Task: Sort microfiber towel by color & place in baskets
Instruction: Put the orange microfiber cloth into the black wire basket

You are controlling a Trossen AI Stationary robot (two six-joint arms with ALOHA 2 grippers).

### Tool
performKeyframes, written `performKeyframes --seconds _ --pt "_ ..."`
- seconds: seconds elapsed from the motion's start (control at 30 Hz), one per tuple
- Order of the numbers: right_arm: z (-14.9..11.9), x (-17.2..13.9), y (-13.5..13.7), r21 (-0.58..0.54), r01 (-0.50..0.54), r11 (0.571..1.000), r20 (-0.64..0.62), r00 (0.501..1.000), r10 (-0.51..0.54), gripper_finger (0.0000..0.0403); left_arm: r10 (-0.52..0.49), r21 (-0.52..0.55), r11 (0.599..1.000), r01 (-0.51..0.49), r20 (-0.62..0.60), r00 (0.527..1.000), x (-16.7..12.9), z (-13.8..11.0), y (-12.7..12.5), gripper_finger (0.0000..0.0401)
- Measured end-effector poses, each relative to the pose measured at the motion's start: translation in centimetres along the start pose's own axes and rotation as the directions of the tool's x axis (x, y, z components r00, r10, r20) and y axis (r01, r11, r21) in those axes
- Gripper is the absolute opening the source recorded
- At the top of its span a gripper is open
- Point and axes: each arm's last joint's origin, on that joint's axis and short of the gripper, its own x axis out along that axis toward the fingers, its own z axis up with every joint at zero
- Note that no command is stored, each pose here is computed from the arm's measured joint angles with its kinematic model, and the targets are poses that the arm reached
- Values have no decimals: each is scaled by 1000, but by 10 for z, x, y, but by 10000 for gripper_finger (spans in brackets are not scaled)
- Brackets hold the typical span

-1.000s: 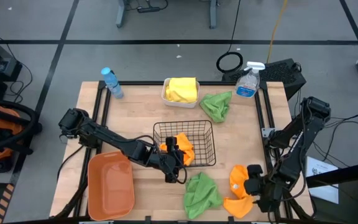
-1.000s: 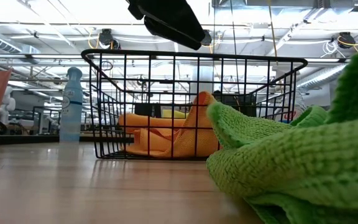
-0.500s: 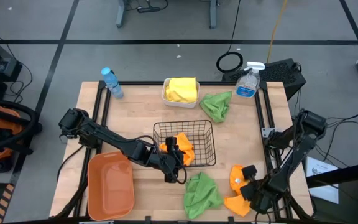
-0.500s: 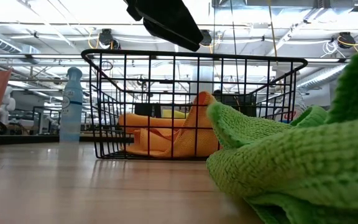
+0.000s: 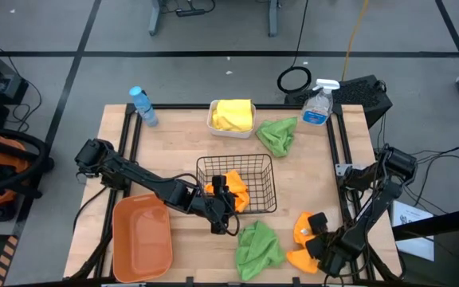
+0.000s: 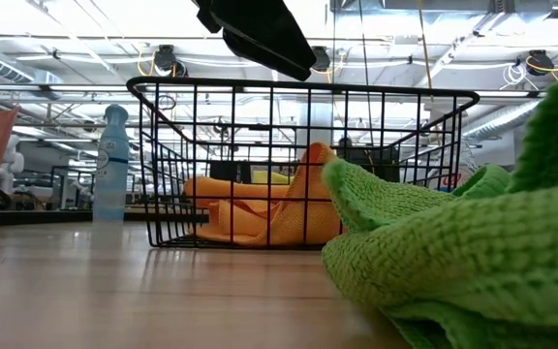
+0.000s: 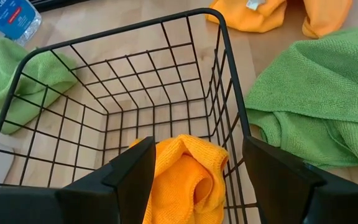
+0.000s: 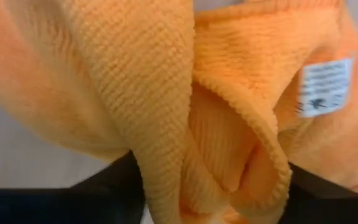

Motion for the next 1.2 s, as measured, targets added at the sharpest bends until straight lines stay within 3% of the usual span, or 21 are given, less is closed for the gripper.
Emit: performKeyframes --seconds 0.23,0.3,0.57,0.73,0.93,1.2 --pt "2 -1 0 41 28 999 18 999 -29 39 -7 3 1000 7 2 1000 -1 0 -3 247" --pt "5 -7 2 75 27 997 8 1000 -28 17 -12 7 1000 12 6 1000 -2 0 -6 247" --pt "27 -64 14 76 39 996 -3 999 -39 20 -26 -4 1000 26 75 997 -4 6 -10 247" --pt "43 -123 14 104 143 984 152 976 -158 9 -30 18 999 28 134 991 -5 12 -10 247" --pt "57 -186 7 220 259 941 420 845 -331 10 -47 18 999 45 175 983 -8 16 -17 247" --pt "67 -246 -5 197 381 904 623 663 -415 11 -99 57 994 90 192 976 -18 14 -39 247"
